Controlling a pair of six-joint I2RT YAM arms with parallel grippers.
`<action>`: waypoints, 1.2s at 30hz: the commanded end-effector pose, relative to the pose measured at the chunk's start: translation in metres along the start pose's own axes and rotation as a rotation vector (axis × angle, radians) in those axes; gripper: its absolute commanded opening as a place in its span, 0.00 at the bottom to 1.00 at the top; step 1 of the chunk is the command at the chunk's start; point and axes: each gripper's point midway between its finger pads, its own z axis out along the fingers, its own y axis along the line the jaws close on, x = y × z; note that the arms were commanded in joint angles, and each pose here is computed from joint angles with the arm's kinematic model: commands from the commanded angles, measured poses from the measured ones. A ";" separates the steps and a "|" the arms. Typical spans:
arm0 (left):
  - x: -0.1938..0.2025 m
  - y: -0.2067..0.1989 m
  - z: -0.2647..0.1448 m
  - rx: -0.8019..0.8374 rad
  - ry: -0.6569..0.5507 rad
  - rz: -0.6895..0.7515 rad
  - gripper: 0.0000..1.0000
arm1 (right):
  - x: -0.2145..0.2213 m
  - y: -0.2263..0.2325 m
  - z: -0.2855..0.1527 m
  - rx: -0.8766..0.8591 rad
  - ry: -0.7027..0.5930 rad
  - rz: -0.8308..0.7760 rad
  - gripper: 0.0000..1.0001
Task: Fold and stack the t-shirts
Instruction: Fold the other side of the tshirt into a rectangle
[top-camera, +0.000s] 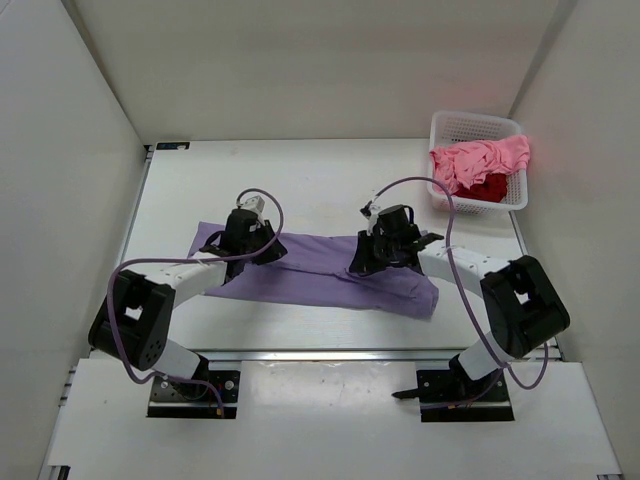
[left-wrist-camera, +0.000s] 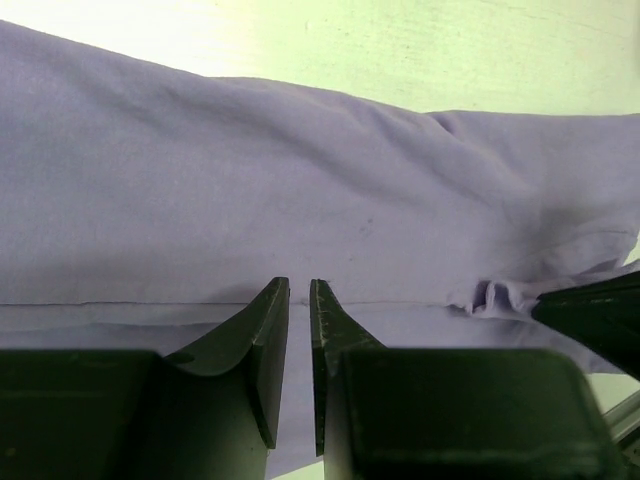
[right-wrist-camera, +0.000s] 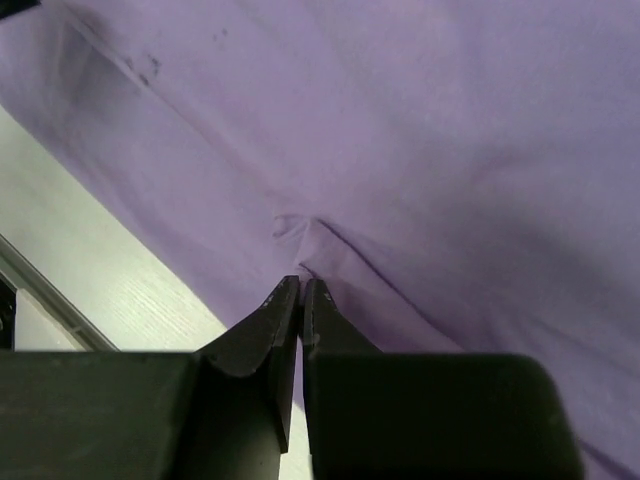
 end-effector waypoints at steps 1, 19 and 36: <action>-0.021 -0.018 -0.013 0.068 -0.066 0.001 0.27 | 0.009 0.005 -0.008 0.032 0.021 0.020 0.00; -0.045 -0.057 -0.020 0.155 -0.128 0.007 0.29 | -0.020 0.028 -0.050 0.043 -0.082 0.047 0.25; 0.101 -0.146 0.003 0.383 0.279 0.089 0.41 | 0.015 -0.082 -0.096 0.277 -0.279 0.331 0.26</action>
